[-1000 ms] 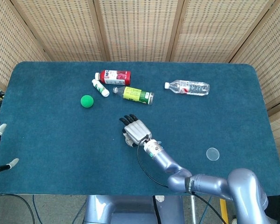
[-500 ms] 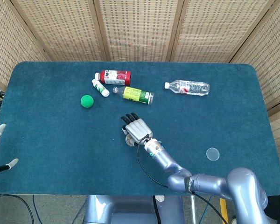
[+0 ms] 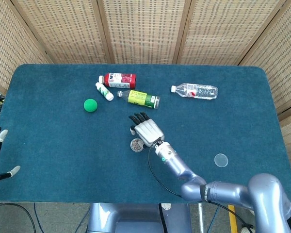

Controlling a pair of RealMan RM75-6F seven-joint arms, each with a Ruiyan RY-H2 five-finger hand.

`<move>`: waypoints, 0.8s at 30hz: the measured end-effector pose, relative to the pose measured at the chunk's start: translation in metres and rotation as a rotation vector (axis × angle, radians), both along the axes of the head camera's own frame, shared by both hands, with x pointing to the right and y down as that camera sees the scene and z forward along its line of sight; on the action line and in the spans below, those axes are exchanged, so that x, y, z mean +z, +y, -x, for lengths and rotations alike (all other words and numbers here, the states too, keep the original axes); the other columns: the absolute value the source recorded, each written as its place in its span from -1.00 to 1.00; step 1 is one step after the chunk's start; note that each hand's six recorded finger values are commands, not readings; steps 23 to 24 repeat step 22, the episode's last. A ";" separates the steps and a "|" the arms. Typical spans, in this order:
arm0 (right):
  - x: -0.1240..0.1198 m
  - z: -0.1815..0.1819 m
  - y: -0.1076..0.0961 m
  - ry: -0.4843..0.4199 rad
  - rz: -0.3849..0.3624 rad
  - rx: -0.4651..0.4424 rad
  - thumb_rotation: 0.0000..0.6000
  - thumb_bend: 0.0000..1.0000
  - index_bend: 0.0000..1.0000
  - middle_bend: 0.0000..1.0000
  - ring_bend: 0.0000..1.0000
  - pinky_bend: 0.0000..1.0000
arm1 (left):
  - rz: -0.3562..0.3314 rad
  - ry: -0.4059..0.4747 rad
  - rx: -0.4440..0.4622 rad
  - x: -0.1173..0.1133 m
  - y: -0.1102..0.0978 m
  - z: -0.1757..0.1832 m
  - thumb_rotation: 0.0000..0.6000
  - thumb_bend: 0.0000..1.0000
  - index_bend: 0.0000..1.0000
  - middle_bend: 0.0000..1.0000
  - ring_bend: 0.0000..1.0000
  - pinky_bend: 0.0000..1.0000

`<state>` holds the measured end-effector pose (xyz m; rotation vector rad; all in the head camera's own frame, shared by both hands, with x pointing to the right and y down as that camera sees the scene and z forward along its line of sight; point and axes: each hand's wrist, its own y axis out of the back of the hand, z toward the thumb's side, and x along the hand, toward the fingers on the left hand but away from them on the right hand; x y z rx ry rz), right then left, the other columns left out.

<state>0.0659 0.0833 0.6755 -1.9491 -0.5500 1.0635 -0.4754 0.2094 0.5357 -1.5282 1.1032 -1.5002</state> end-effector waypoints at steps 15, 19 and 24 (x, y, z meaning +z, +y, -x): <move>-0.091 -0.249 0.035 0.142 -0.259 0.297 1.00 -1.00 -1.00 -1.00 -1.00 -1.00 | -0.091 0.015 0.102 -0.016 0.017 -0.019 1.00 -1.00 -1.00 -1.00 -1.00 -1.00; -0.105 -0.284 0.066 0.175 -0.285 0.341 1.00 -1.00 -1.00 -1.00 -1.00 -1.00 | -0.092 0.013 0.107 -0.018 0.022 -0.019 1.00 -1.00 -1.00 -1.00 -1.00 -1.00; -0.114 -0.301 0.084 0.201 -0.295 0.364 1.00 -1.00 -1.00 -1.00 -1.00 -1.00 | -0.094 0.013 0.110 -0.020 0.024 -0.020 1.00 -1.00 -1.00 -1.00 -1.00 -1.00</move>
